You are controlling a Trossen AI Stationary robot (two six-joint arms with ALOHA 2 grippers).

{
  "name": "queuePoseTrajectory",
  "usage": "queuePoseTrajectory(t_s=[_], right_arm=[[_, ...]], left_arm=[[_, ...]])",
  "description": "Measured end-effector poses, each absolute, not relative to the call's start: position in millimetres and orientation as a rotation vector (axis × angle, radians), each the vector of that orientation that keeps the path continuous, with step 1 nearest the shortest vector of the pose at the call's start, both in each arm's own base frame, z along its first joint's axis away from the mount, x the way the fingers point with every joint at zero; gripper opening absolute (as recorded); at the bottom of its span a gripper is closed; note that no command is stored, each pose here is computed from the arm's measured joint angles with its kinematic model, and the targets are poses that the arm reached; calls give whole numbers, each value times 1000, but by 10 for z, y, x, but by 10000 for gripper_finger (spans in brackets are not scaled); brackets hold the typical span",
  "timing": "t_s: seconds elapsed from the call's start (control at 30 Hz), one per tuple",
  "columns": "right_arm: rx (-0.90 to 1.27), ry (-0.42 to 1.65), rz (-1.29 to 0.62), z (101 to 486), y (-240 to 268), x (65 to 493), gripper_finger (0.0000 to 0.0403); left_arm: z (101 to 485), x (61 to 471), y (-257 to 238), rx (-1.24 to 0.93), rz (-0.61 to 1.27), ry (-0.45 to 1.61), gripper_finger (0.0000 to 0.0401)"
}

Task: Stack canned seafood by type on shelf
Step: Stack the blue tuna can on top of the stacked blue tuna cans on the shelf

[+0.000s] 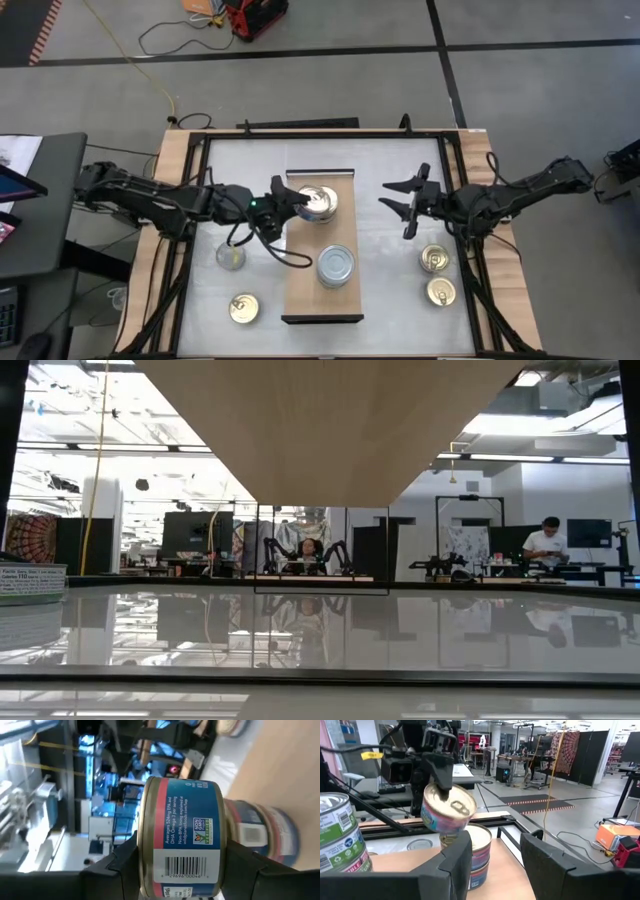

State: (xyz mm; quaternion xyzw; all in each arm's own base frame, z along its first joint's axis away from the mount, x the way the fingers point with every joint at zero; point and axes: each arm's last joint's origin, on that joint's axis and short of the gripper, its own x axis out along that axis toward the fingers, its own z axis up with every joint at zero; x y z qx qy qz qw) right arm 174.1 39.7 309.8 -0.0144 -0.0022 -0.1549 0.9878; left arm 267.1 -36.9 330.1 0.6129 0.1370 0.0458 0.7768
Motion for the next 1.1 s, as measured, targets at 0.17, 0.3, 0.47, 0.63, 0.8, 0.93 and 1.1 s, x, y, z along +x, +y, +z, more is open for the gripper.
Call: queuePoseTrajectory(t_s=[0.17, 0.3, 0.47, 0.63, 0.8, 0.93, 1.1], right_arm=[[-24, 2, -311, 3079, 408, 1775, 195], [-23, 5, -309, 3071, 413, 1786, 195], [-14, 17, -305, 3050, 421, 1802, 195], [-8, 17, -305, 3049, 421, 1801, 195], [10, 14, -305, 3049, 421, 1801, 195], [20, 10, -306, 3052, 420, 1801, 195], [28, -1, -306, 3063, 420, 1801, 195]], left_arm=[[3221, 2774, -288, 1335, 110, 336, 196], [3174, 2849, -212, 1335, 153, 367, 196], [3172, 2873, -152, 1302, 191, 372, 196], [3169, 2873, -139, 1269, 200, 373, 201], [3103, 2860, -152, 1269, 162, 429, 224], [3099, 2847, -179, 1259, 184, 450, 241], [3166, 2831, -196, 1244, 182, 452, 245]])
